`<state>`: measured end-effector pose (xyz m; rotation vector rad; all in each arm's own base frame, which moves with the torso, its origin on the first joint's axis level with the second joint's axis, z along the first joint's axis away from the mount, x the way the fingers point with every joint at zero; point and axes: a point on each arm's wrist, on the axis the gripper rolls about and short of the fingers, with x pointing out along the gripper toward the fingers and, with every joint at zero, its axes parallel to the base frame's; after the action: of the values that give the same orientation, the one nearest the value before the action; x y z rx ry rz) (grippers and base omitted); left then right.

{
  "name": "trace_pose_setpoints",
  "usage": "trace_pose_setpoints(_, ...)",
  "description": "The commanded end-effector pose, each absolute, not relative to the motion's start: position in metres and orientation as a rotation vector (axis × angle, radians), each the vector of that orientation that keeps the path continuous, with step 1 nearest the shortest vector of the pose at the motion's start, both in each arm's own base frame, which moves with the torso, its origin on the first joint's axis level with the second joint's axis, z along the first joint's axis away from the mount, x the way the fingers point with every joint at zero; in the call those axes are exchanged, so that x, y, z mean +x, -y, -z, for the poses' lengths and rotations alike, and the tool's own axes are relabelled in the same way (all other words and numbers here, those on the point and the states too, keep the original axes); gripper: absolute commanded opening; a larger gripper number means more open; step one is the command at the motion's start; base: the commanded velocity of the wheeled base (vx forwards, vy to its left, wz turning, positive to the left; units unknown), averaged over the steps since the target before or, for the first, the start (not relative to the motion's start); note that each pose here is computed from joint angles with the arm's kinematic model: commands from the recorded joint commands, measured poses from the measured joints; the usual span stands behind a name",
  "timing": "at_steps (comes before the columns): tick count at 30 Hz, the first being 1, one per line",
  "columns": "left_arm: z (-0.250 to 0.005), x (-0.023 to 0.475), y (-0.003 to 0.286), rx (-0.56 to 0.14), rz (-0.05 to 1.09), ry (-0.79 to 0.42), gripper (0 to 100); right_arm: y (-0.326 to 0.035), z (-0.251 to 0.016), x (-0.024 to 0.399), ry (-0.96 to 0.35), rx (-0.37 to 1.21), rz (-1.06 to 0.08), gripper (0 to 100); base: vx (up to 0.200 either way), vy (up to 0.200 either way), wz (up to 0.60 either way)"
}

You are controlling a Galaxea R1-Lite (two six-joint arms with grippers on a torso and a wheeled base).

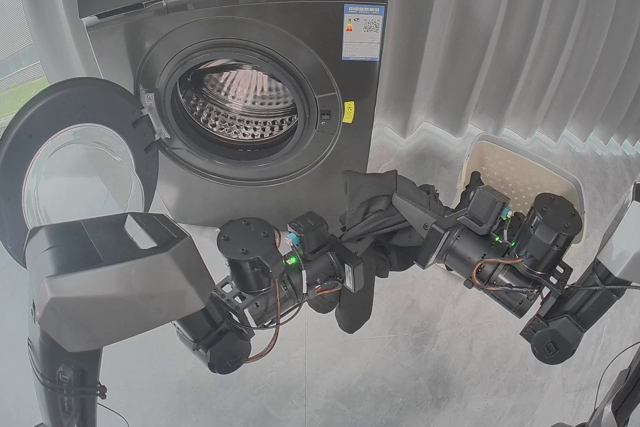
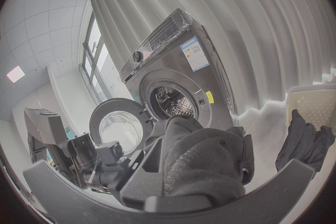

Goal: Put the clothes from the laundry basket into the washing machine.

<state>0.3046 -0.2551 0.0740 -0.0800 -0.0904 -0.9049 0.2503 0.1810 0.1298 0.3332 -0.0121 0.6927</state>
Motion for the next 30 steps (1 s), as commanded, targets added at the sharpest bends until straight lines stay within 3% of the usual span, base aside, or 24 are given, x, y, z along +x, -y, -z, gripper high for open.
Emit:
trace_pose_setpoints(1,-0.087,0.303,0.251,-0.089,0.886,0.123,0,-0.179,-0.124,0.253,-0.009,0.327,-0.678,0,0.000,0.000,0.00)
trace_pose_setpoints(19,-0.100,0.301,0.243,-0.096,0.865,0.147,0,-0.180,-0.122,0.251,-0.015,0.324,-0.685,0,0.000,0.000,0.00)
trace_pose_setpoints(20,-0.100,0.301,0.243,-0.096,0.865,0.147,0,-0.180,-0.122,0.251,-0.015,0.324,-0.685,100,0.000,0.000,0.00)
trace_pose_setpoints(30,-0.098,0.298,0.240,-0.092,0.865,0.132,0,-0.164,-0.117,0.254,-0.035,0.308,-0.622,100,0.000,0.000,0.00)
